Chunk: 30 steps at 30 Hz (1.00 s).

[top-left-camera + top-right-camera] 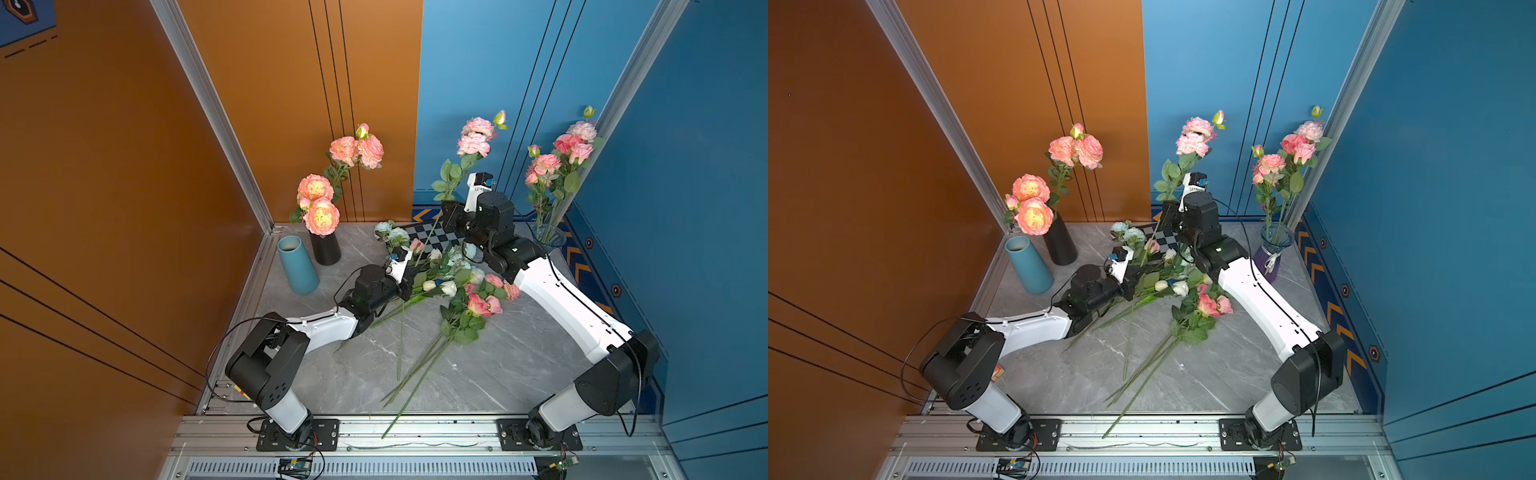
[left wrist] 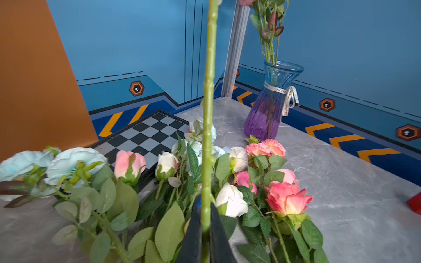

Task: Place the pink flowers into the vase
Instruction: Place the flower in the vase.

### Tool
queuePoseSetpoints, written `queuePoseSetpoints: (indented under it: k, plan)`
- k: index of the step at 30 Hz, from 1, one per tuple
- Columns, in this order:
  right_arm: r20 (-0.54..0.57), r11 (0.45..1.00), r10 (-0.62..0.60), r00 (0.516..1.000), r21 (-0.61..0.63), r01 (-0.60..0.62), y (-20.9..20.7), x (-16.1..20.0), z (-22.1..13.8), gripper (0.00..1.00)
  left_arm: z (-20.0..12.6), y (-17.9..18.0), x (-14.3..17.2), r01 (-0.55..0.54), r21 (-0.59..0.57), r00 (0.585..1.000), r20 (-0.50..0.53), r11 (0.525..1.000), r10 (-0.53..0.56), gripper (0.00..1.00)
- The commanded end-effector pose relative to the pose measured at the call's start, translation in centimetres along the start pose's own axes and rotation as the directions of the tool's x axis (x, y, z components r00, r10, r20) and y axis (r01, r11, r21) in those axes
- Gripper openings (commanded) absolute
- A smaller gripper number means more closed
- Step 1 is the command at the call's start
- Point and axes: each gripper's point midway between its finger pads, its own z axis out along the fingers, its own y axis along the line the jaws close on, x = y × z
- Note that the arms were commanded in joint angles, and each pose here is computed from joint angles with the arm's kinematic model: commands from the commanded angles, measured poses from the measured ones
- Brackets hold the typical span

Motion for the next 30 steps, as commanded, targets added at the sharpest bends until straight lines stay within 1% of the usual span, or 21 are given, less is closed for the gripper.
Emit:
queuePoseSetpoints:
  k: [1, 3, 6, 7, 10, 14, 18, 25, 27, 30]
  plan:
    - [0.043, 0.999, 0.007, 0.999, -0.048, -0.005, 1.0, -1.5, -1.7, 0.29, -1.5, 2.5, -2.5, -0.088, -0.147, 0.994, 0.048, 0.985, 0.096, 0.00]
    - [0.042, 0.999, 0.012, 0.999, -0.048, -0.010, 0.7, -1.6, -2.1, 0.35, -2.0, 3.4, -2.8, -0.124, -0.210, 0.989, 0.047, 0.970, 0.137, 0.00]
    - [0.033, 0.998, 0.016, 0.999, -0.057, -0.014, 0.5, -1.7, -2.7, 0.44, -2.3, 4.0, -3.3, -0.214, -0.286, 0.973, 0.025, 0.934, 0.230, 0.00]
    - [0.025, 0.998, 0.017, 1.000, -0.060, -0.016, 0.4, -1.7, -2.8, 0.49, -2.4, 4.1, -3.5, -0.245, -0.303, 0.965, 0.015, 0.921, 0.262, 0.00]
    - [-0.002, 0.996, 0.034, 0.999, -0.081, -0.034, 0.5, -1.5, -3.1, 0.70, -2.6, 4.2, -3.6, -0.323, -0.343, 0.941, -0.020, 0.882, 0.337, 0.00]
    - [-0.022, 0.989, 0.075, 0.997, -0.126, -0.077, 0.9, -1.7, -3.5, 0.79, -2.8, 4.3, -3.5, -0.375, -0.358, 0.922, -0.046, 0.855, 0.385, 0.00]
    - [-0.038, 0.985, 0.081, 0.996, -0.149, -0.085, 1.4, -1.6, -2.9, 0.84, -3.1, 4.1, -3.8, -0.388, -0.361, 0.915, -0.044, 0.848, 0.400, 0.00]
    - [-0.053, 0.983, 0.090, 0.995, -0.157, -0.098, 1.9, -1.4, -1.1, 0.83, -3.2, 3.2, -3.7, -0.413, -0.347, 0.904, -0.047, 0.842, 0.424, 0.00]
    - [-0.056, 0.983, 0.091, 0.994, -0.153, -0.099, 1.9, -1.3, -0.4, 0.82, -3.3, 3.0, -3.7, -0.419, -0.344, 0.902, -0.048, 0.840, 0.430, 0.00]
    - [-0.051, 0.984, 0.093, 0.994, -0.145, -0.099, 1.8, -1.4, 0.2, 0.77, -3.5, 2.8, -3.6, -0.423, -0.344, 0.900, -0.050, 0.838, 0.434, 0.00]
